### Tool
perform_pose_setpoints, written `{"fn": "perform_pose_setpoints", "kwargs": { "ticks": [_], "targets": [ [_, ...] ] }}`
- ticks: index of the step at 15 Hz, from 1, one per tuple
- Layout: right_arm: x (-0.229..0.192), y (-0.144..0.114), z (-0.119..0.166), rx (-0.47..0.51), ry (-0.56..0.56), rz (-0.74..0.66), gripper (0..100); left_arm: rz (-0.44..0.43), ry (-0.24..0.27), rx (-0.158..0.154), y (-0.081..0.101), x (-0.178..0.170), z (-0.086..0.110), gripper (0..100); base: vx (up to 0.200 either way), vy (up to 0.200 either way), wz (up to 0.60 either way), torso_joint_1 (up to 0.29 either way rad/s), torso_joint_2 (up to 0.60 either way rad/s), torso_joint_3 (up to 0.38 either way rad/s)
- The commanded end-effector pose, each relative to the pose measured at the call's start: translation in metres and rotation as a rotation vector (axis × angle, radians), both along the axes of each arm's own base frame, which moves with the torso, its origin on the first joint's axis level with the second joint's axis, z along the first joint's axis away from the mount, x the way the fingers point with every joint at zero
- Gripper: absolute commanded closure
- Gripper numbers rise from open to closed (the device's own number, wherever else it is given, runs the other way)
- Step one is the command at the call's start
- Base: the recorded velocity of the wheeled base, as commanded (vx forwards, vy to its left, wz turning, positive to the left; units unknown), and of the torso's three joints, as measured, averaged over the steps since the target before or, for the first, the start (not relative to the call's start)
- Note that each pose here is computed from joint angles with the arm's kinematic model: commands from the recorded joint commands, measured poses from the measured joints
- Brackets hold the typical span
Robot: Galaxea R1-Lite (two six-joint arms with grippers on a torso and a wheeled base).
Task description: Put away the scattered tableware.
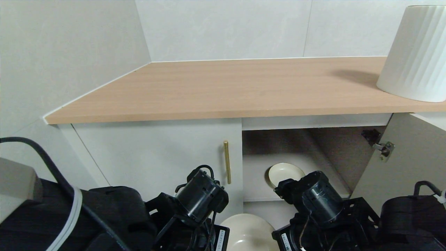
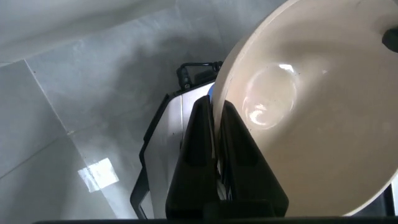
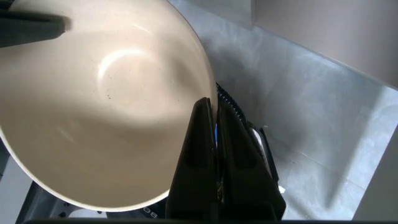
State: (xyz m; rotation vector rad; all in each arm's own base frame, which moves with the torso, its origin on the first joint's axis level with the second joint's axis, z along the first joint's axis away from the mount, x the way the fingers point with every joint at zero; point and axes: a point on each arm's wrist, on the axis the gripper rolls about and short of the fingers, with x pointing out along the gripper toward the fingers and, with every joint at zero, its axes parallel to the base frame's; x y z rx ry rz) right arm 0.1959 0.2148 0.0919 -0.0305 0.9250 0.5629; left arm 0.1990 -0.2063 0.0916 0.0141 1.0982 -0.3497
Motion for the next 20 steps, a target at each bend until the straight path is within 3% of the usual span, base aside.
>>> {"fn": "perform_pose_setpoints", "kwargs": {
  "ticks": [1,3,4,12,15,20],
  "targets": [
    [0.000,0.000,-0.001,-0.004,0.000,0.000,100,0.001,-0.002,0.004,0.000,-0.001,0.000,100,0.000,0.000,0.00,0.000,0.00,0.000],
    [0.000,0.000,-0.001,-0.004,0.000,-0.002,100,0.002,-0.005,0.007,0.000,0.000,0.000,100,0.000,0.000,0.00,0.000,0.00,0.000],
    [0.000,0.000,-0.001,-0.005,0.001,-0.004,100,0.001,-0.005,0.014,0.000,-0.001,0.000,0,0.000,0.000,0.00,0.000,0.00,0.000],
    [0.001,0.000,-0.004,-0.015,0.006,-0.005,100,0.000,-0.012,0.005,-0.001,-0.002,0.002,0,0.000,0.000,0.00,0.000,0.00,0.000],
    [0.005,-0.001,-0.010,-0.057,-0.005,-0.040,100,0.000,-0.013,0.004,-0.001,-0.002,0.002,0,0.000,0.000,0.00,0.000,0.00,0.000],
    [0.030,-0.033,-0.021,-0.203,-0.015,-0.168,100,0.002,-0.019,0.003,-0.001,-0.002,0.003,0,0.000,0.000,0.00,0.000,0.00,0.000]
  ]
}}
